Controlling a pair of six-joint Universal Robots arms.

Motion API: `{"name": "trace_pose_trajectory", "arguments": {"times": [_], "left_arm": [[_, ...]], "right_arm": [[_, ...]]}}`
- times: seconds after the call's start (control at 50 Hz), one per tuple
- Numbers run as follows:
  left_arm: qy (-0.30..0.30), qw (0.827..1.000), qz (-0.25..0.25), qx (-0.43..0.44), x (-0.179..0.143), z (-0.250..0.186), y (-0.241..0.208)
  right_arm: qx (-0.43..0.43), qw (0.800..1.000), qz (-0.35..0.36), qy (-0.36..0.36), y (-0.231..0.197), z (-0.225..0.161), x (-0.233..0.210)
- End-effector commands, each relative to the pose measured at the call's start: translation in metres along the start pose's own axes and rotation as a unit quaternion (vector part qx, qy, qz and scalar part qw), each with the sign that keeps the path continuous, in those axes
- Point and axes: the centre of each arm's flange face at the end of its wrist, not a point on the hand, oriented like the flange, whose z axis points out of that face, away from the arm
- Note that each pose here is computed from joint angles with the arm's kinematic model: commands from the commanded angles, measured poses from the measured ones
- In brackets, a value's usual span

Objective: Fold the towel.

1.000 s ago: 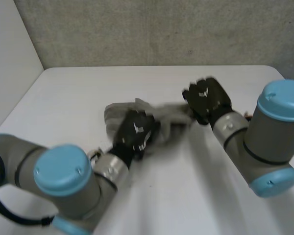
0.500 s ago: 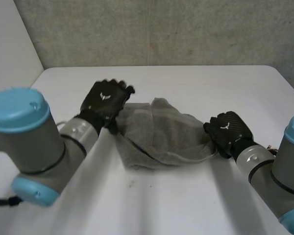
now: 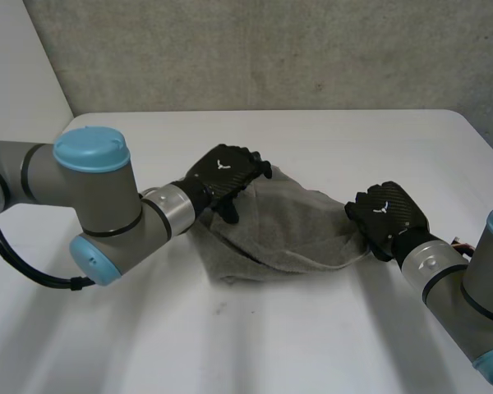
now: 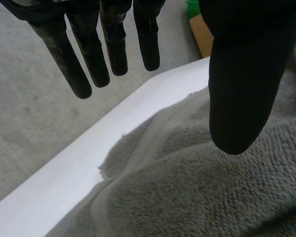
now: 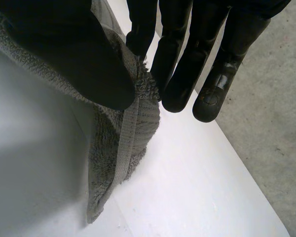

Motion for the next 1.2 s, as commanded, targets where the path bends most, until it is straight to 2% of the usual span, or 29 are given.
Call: {"name": "trace_pose_trajectory", "arguments": {"times": [0.02,0.1,0.28,0.56,0.66,0.7,0.72,0.76,0.78,0.8,0.82,0.84,0.86,0.88,0.92,0.94,0.96,0.98,1.0,1.02,1.04,1.06,1.08,1.1,1.12,1.14,1.16,1.18,1.2], "left_arm": [[0.029,0.999,0.02,-0.013,0.007,0.007,0.019],[0.035,0.998,0.05,-0.035,0.006,0.006,0.03],[0.055,0.992,0.08,-0.081,0.01,0.002,0.053],[0.044,0.99,0.109,-0.076,0.004,0.003,0.049],[0.02,0.989,0.136,-0.055,-0.006,0.006,0.035],[-0.031,0.985,0.169,-0.021,-0.023,0.015,0.016],[-0.032,0.985,0.169,-0.021,-0.023,0.015,0.016],[-0.109,0.971,0.21,0.042,-0.051,0.025,-0.019],[-0.11,0.971,0.21,0.042,-0.051,0.025,-0.02],[-0.151,0.959,0.227,0.08,-0.066,0.029,-0.042],[-0.152,0.959,0.227,0.081,-0.066,0.029,-0.043],[-0.194,0.942,0.245,0.124,-0.079,0.03,-0.07],[-0.239,0.921,0.259,0.168,-0.093,0.027,-0.1],[-0.239,0.921,0.259,0.168,-0.093,0.027,-0.1],[-0.323,0.874,0.269,0.244,-0.117,0.01,-0.155],[-0.324,0.873,0.269,0.245,-0.117,0.01,-0.155],[-0.364,0.853,0.254,0.274,-0.127,-0.005,-0.177],[-0.365,0.853,0.254,0.274,-0.127,-0.005,-0.178],[-0.379,0.848,0.232,0.287,-0.129,-0.015,-0.187],[-0.378,0.856,0.209,0.285,-0.127,-0.02,-0.185],[-0.378,0.856,0.209,0.285,-0.127,-0.02,-0.185],[-0.37,0.867,0.19,0.275,-0.124,-0.023,-0.176],[-0.361,0.879,0.176,0.257,-0.119,-0.025,-0.162],[-0.361,0.879,0.175,0.256,-0.119,-0.025,-0.161],[-0.353,0.892,0.165,0.231,-0.112,-0.026,-0.143],[-0.353,0.892,0.164,0.23,-0.112,-0.026,-0.143],[-0.346,0.904,0.154,0.199,-0.105,-0.027,-0.121],[-0.338,0.915,0.145,0.165,-0.098,-0.029,-0.096],[-0.338,0.916,0.145,0.164,-0.098,-0.029,-0.096]], "right_arm": [[0.001,1.0,0.0,0.002,-0.001,0.0,0.001],[-0.001,1.0,-0.001,0.012,0.001,0.003,0.008],[-0.002,0.999,-0.026,0.023,0.002,0.006,0.016],[0.004,0.999,-0.038,0.026,-0.003,0.01,0.019],[0.033,0.996,-0.066,0.049,-0.02,0.023,0.035],[0.046,0.993,-0.081,0.066,-0.028,0.031,0.045],[0.046,0.993,-0.081,0.066,-0.028,0.031,0.045],[0.081,0.983,-0.11,0.119,-0.053,0.053,0.075],[0.081,0.983,-0.11,0.119,-0.053,0.053,0.075],[0.106,0.975,-0.118,0.158,-0.072,0.064,0.096],[0.132,0.962,-0.12,0.206,-0.095,0.07,0.12],[0.132,0.962,-0.12,0.206,-0.095,0.07,0.12],[0.166,0.945,-0.115,0.258,-0.122,0.072,0.14],[0.167,0.944,-0.115,0.259,-0.122,0.072,0.14],[0.264,0.898,-0.088,0.341,-0.176,0.065,0.166],[0.306,0.879,-0.069,0.359,-0.19,0.06,0.171],[0.306,0.879,-0.069,0.359,-0.19,0.06,0.171],[0.334,0.868,-0.055,0.362,-0.199,0.056,0.17],[0.343,0.869,-0.045,0.354,-0.2,0.054,0.166],[0.343,0.869,-0.045,0.354,-0.2,0.054,0.166],[0.335,0.878,-0.041,0.339,-0.195,0.055,0.156],[0.335,0.878,-0.041,0.339,-0.195,0.055,0.156],[0.319,0.892,-0.039,0.317,-0.185,0.057,0.142],[0.299,0.91,-0.039,0.286,-0.171,0.06,0.122],[0.299,0.91,-0.039,0.285,-0.171,0.06,0.121],[0.279,0.925,-0.039,0.254,-0.159,0.061,0.101],[0.258,0.94,-0.043,0.219,-0.146,0.061,0.078],[0.257,0.94,-0.043,0.219,-0.145,0.061,0.078],[0.228,0.955,-0.049,0.184,-0.128,0.06,0.056]]}}
